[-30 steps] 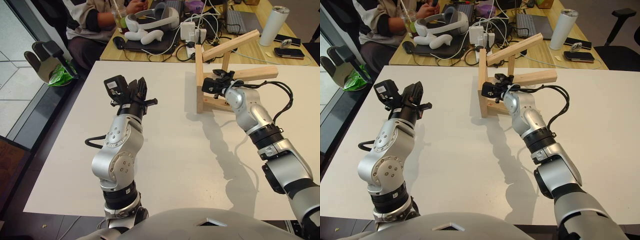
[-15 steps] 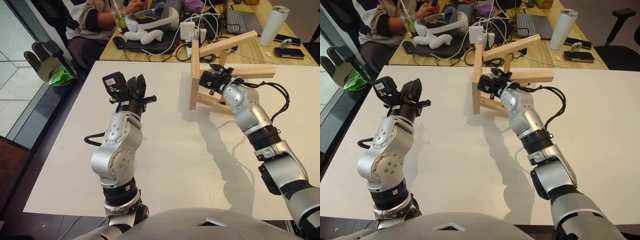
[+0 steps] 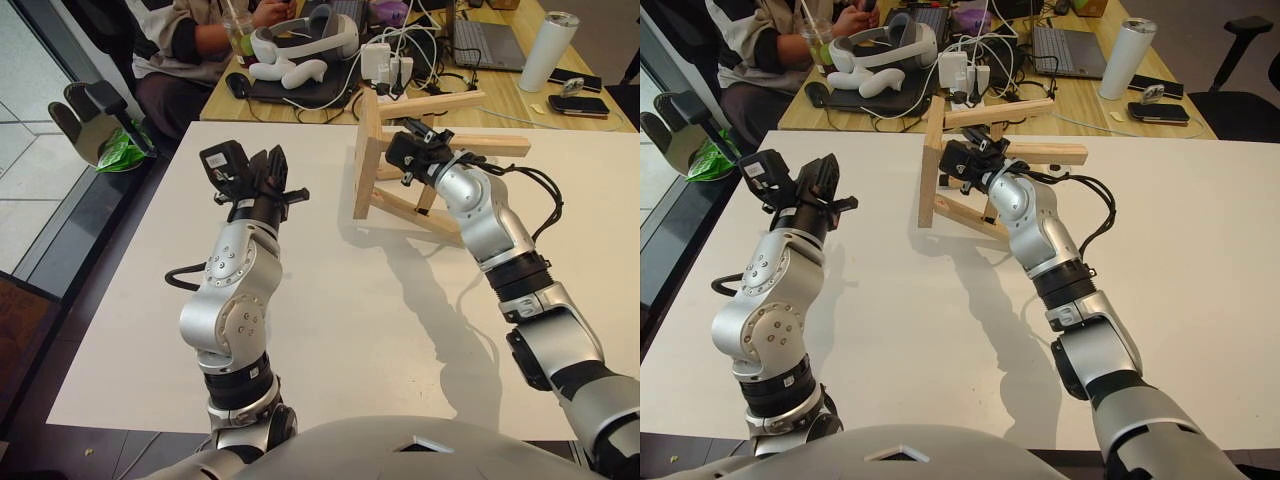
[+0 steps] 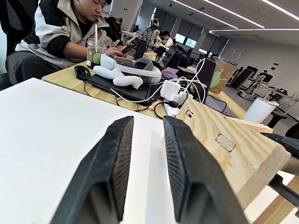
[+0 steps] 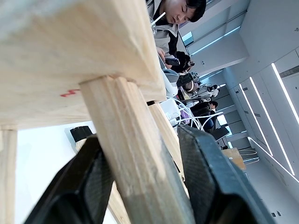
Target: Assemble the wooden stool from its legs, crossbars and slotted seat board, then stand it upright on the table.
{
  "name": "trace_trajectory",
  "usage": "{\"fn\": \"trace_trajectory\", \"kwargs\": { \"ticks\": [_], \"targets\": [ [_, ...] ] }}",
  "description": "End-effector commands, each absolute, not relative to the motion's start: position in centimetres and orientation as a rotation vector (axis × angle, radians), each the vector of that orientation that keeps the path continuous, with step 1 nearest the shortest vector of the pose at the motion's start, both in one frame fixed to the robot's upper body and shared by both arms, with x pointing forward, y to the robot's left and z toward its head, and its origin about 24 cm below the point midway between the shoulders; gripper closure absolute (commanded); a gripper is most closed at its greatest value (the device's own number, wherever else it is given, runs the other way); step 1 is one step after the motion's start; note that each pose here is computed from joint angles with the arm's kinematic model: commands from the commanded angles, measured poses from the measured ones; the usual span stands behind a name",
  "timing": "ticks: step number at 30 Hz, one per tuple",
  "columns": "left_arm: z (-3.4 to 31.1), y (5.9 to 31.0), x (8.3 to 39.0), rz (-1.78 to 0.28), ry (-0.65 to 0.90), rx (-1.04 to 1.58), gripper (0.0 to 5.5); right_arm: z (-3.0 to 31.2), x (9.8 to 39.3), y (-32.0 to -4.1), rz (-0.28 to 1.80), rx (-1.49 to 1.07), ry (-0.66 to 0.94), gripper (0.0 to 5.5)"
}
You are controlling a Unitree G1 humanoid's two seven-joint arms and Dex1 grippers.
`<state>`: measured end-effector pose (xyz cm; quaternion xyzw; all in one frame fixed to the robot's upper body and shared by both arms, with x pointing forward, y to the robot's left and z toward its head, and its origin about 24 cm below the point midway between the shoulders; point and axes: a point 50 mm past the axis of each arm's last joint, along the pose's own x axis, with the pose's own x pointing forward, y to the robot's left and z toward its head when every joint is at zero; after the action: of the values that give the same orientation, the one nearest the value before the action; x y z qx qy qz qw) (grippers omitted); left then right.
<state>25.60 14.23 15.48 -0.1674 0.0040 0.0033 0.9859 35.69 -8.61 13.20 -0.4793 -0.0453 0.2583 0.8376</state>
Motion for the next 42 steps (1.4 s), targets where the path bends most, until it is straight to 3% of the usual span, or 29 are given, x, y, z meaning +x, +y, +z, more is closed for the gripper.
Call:
{"fn": "trace_trajectory", "kwargs": {
  "ticks": [1, 13, 42],
  "targets": [
    [15.7, 14.1, 25.9, 0.0, 0.007, -0.327, 4.37, 12.9, 35.5, -8.7, 0.577, -1.012, -0.095, 3.52],
    [16.0, 14.8, 26.0, 0.019, -0.009, -0.323, 4.37, 10.7, 34.0, -8.5, 0.794, -1.227, -0.086, 3.73],
    [16.3, 14.8, 26.1, 0.017, -0.02, -0.325, 4.37, 10.6, 34.0, -8.2, 0.813, -1.283, -0.097, 3.74]
  ]
}}
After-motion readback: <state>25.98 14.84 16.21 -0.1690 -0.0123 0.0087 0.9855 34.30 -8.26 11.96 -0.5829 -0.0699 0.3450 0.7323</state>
